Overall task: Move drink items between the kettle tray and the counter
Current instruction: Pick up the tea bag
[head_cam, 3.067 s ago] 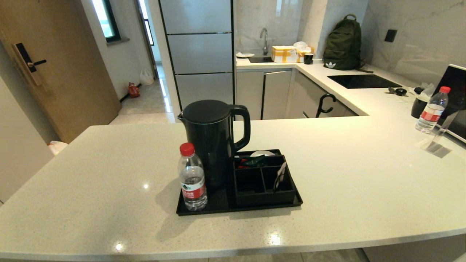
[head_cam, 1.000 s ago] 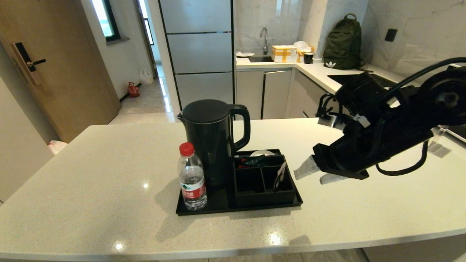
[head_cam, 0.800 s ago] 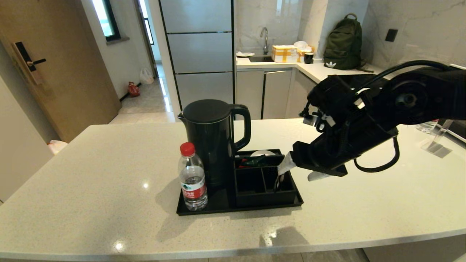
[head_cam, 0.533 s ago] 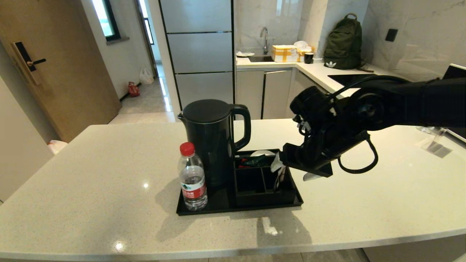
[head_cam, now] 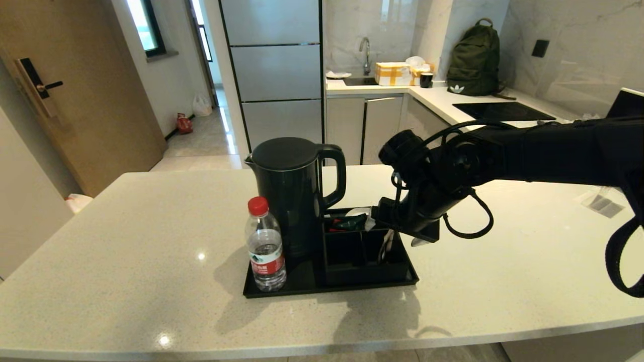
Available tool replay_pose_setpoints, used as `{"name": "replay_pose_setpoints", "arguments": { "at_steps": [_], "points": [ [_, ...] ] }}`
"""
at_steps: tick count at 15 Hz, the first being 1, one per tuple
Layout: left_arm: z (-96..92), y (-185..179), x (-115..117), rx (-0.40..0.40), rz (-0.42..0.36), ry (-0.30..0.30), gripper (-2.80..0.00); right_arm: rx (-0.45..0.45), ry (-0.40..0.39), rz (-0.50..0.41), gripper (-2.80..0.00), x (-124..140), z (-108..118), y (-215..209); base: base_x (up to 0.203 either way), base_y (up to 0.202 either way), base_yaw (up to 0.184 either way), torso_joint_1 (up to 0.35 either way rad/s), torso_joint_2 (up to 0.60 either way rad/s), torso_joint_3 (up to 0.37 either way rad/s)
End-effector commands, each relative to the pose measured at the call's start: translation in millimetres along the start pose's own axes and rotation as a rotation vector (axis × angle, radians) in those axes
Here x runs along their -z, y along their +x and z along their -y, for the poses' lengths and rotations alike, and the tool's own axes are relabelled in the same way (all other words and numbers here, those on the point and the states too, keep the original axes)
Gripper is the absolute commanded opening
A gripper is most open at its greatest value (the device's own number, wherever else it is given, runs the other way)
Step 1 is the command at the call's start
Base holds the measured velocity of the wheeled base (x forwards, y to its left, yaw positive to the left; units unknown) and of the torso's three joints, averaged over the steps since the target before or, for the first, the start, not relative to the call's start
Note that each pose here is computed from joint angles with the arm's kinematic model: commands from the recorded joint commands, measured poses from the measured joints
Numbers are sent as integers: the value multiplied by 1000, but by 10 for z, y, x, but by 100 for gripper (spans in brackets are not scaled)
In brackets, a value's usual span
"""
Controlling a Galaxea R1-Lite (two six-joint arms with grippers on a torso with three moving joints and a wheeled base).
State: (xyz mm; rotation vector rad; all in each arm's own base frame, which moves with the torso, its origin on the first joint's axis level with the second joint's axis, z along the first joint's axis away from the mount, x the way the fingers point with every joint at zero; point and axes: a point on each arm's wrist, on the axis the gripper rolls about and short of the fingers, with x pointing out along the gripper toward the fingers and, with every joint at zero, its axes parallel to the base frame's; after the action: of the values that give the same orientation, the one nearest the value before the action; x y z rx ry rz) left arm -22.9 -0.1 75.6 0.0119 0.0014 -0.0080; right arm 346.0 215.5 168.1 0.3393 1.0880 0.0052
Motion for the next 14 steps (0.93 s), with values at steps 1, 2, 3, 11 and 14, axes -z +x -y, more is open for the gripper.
{"name": "replay_pose_setpoints", "arguments": {
  "at_steps": [1, 2, 3, 11, 14],
  "points": [
    [0, 0, 1, 0, 0, 0, -280, 27, -8, 6, 0, 29, -50, 79, 0, 0, 0, 0, 0, 0],
    [0, 1, 4, 0, -2, 0, -280, 39, -5, 28, 0, 13, -69, 65, 0, 0, 0, 0, 0, 0],
    [0, 1, 4, 0, -2, 0, -280, 52, -8, 34, 0, 13, -75, 40, 0, 0, 0, 0, 0, 0],
    [0, 1, 4, 0, -2, 0, -280, 153, -24, 85, 0, -19, -106, -1, 0, 0, 0, 0, 0, 0],
    [0, 0, 0, 0, 0, 0, -280, 167, -24, 72, 0, -3, -103, 82, 0, 0, 0, 0, 0, 0]
  ]
}}
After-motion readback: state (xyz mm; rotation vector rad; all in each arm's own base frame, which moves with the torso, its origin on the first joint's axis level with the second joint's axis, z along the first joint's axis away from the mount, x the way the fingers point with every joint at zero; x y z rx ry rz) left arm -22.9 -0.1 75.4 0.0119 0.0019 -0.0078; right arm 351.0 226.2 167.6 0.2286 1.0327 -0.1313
